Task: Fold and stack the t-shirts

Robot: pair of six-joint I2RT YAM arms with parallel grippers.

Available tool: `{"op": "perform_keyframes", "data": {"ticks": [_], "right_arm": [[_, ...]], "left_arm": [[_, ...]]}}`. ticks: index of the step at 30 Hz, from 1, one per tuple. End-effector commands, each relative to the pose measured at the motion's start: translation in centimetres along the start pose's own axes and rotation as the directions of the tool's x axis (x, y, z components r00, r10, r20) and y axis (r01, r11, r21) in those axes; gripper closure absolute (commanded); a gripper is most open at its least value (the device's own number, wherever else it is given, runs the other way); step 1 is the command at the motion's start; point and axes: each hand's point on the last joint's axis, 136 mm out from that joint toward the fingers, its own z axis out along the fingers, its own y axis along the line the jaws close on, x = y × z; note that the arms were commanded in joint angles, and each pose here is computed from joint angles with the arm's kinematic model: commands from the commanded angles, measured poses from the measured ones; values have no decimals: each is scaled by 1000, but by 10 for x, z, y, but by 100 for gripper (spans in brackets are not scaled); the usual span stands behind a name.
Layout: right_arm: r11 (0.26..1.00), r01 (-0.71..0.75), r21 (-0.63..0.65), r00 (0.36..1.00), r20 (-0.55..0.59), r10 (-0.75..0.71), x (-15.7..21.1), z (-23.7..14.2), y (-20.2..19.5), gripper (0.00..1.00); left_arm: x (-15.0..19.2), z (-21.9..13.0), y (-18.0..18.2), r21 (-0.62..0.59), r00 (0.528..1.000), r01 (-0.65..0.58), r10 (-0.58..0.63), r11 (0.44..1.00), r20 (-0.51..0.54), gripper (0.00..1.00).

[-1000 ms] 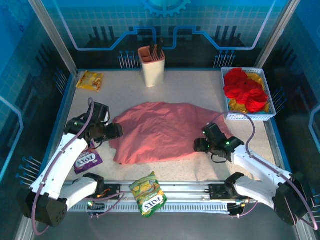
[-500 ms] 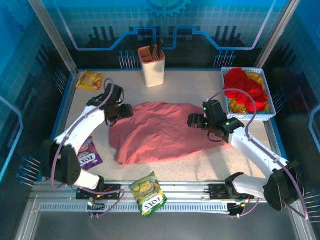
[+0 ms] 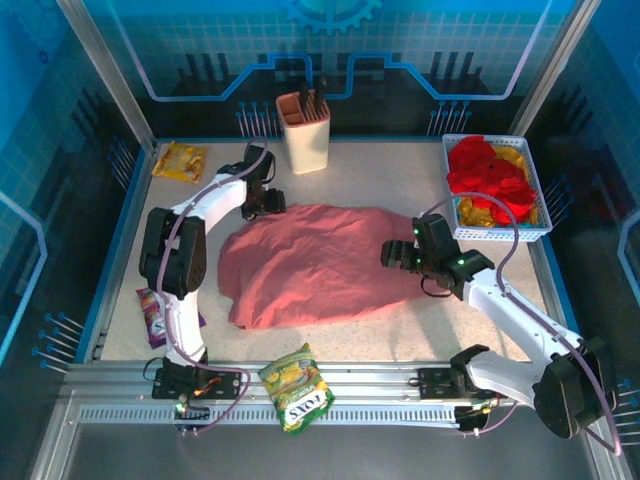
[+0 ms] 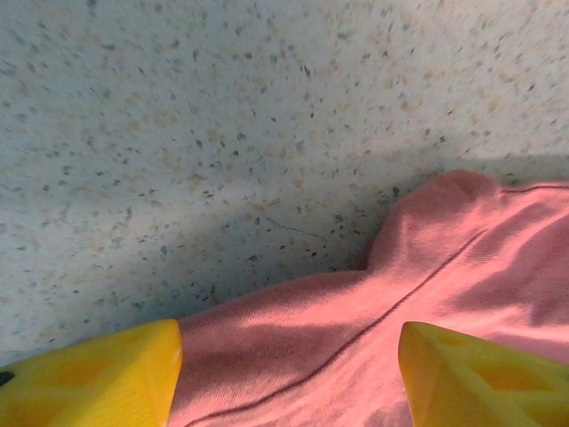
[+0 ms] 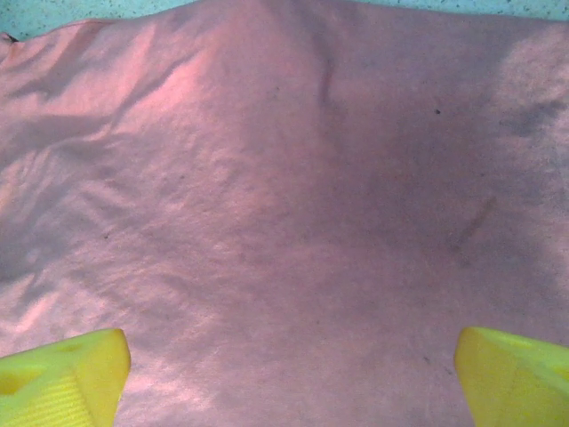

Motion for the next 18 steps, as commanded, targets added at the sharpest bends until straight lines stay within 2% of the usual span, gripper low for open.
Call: {"op": "perform_keyframes", "data": {"ticks": [1,7,8,12,18], "right_arm": [[1000,-29,0,1000,-3,29,3,1,-5,5],[999,-36,-9,999,-16,36,4,4,-2,5],[999,-35,-9,999,-13,35,3,3,-2,5],[999,-36,-10,999,-3,36,1,1,-2,6],[998,-55,10,998,4,55,2,2,-7,6]], "left_arm": [[7,15,-9,43,998,5,-2,999,-62,35],[11,34,-9,36,996,29,-25,999,-90,50],[11,35,-9,38,996,30,-26,999,-90,56],[3,24,-8,18,998,18,-17,1000,-52,89],[-1,-28,-16,-42,996,-57,60,997,67,97]]}}
